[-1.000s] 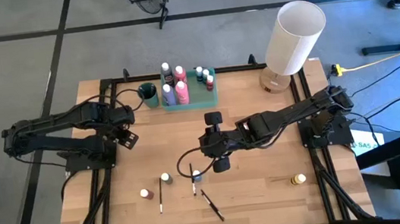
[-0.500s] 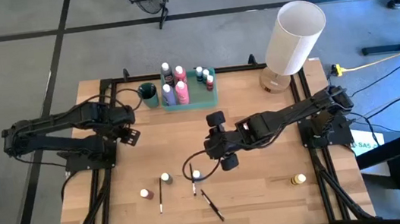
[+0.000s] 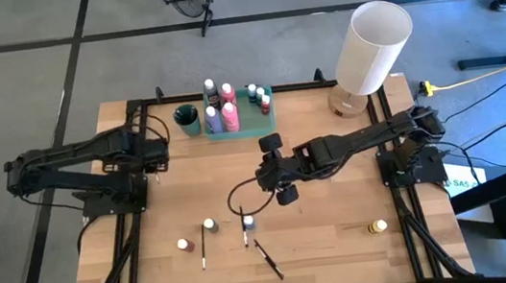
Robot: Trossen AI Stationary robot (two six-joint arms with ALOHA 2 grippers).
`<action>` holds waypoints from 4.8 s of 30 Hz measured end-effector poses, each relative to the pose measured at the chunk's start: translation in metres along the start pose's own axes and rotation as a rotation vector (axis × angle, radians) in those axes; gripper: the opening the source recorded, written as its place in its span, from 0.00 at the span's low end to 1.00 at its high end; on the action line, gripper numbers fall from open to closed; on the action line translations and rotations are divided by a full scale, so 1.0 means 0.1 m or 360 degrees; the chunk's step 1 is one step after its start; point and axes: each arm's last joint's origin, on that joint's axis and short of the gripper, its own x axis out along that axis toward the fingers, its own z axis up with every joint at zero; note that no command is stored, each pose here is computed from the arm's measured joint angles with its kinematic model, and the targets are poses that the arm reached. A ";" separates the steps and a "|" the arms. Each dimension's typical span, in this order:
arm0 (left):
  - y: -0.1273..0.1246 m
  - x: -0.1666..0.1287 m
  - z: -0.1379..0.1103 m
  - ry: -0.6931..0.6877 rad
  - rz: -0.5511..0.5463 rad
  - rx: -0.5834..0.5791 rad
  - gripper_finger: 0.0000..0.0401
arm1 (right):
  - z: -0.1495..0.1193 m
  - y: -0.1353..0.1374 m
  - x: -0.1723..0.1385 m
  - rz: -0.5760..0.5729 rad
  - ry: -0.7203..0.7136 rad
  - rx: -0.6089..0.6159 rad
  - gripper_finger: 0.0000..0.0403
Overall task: Pick & Place Paint Supplies
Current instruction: Put the silver paintbrush into the green cup
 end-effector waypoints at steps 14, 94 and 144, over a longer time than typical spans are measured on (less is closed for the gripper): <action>-0.10 0.32 0.27 0.0158 0.0125 0.0264 0.36 | 0.01 -0.06 0.04 0.0115 -0.0073 0.0092 0.33; -0.29 1.37 0.10 0.0513 -0.0095 0.0077 0.22 | -0.01 -0.03 0.03 0.0266 -0.0048 0.0184 0.33; -0.32 1.36 0.09 0.0444 -0.0124 0.0283 0.01 | -0.01 -0.03 0.03 0.0264 -0.0055 0.0187 0.33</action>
